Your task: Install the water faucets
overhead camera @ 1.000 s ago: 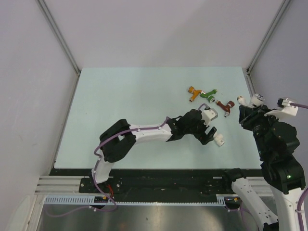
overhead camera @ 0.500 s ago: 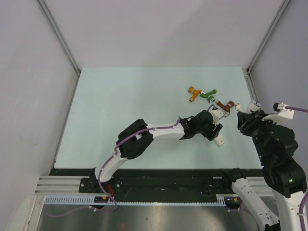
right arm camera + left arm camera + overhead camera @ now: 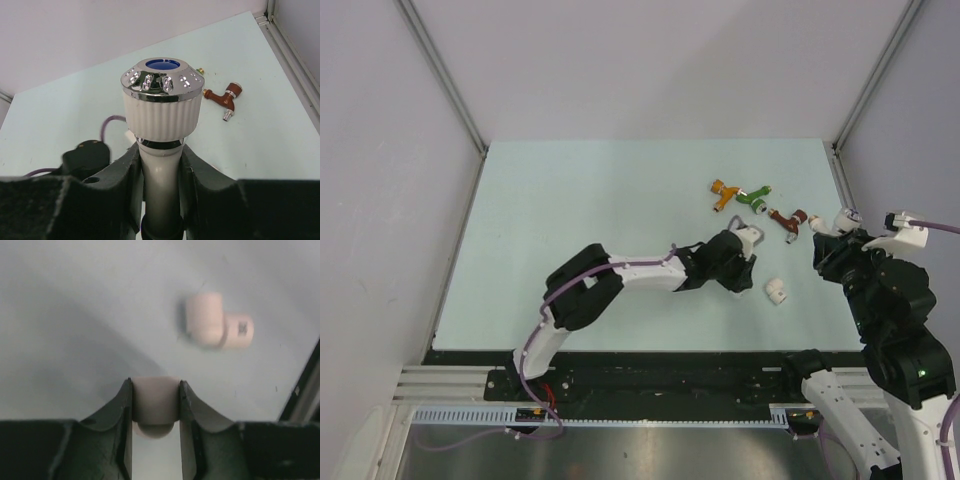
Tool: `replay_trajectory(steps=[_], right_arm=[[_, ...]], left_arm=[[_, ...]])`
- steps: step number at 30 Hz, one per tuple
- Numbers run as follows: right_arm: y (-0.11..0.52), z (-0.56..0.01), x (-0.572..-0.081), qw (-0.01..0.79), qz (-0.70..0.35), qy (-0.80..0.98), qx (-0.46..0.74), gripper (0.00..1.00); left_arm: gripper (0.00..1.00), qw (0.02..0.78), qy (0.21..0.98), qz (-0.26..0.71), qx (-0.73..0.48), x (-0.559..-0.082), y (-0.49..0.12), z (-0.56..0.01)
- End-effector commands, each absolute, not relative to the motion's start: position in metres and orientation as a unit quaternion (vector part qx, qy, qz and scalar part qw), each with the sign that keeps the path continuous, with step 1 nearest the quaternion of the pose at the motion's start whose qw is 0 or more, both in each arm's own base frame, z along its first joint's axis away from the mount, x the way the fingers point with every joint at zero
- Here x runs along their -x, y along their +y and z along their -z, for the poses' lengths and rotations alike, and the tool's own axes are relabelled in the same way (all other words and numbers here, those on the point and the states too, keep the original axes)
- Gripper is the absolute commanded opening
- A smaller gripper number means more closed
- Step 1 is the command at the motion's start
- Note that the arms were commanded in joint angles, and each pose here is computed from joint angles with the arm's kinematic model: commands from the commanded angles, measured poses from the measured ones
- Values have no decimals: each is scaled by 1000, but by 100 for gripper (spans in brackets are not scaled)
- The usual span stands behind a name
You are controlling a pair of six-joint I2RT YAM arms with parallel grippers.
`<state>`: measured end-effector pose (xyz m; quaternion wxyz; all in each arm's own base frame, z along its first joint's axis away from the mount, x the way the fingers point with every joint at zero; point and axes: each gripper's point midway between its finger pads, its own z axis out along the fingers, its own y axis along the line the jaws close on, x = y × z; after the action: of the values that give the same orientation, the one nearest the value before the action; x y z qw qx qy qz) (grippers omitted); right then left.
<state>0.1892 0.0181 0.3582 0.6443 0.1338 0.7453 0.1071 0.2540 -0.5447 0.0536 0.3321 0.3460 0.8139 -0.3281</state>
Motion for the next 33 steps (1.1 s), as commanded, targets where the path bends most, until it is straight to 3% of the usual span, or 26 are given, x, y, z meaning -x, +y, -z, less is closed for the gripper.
replay_trajectory(steps=[1, 2, 4, 12, 23, 26, 33], right_arm=[[21, -366, -198, 656, -113, 735, -131, 0], [23, -366, -200, 656, -114, 734, -130, 0], [27, -362, -203, 652, -120, 738, -125, 0], [48, -352, -218, 637, -150, 749, -104, 0], [64, -343, -229, 620, -165, 763, -78, 0], [64, -340, -229, 619, -166, 764, -77, 0], [62, -339, -228, 621, -161, 763, -76, 0]], left_arm=[[0, 344, 815, 430, -182, -297, -479, -129], [0, 316, 834, 432, -138, -291, -453, -106], [0, 357, 805, 467, -81, -315, -420, -142], [8, 387, 800, 449, 95, -334, -297, -128], [10, 338, 794, 436, 254, -323, -242, -79], [16, 320, 794, 429, 289, -318, -229, -64], [52, 318, 791, 405, 330, -303, -206, -52]])
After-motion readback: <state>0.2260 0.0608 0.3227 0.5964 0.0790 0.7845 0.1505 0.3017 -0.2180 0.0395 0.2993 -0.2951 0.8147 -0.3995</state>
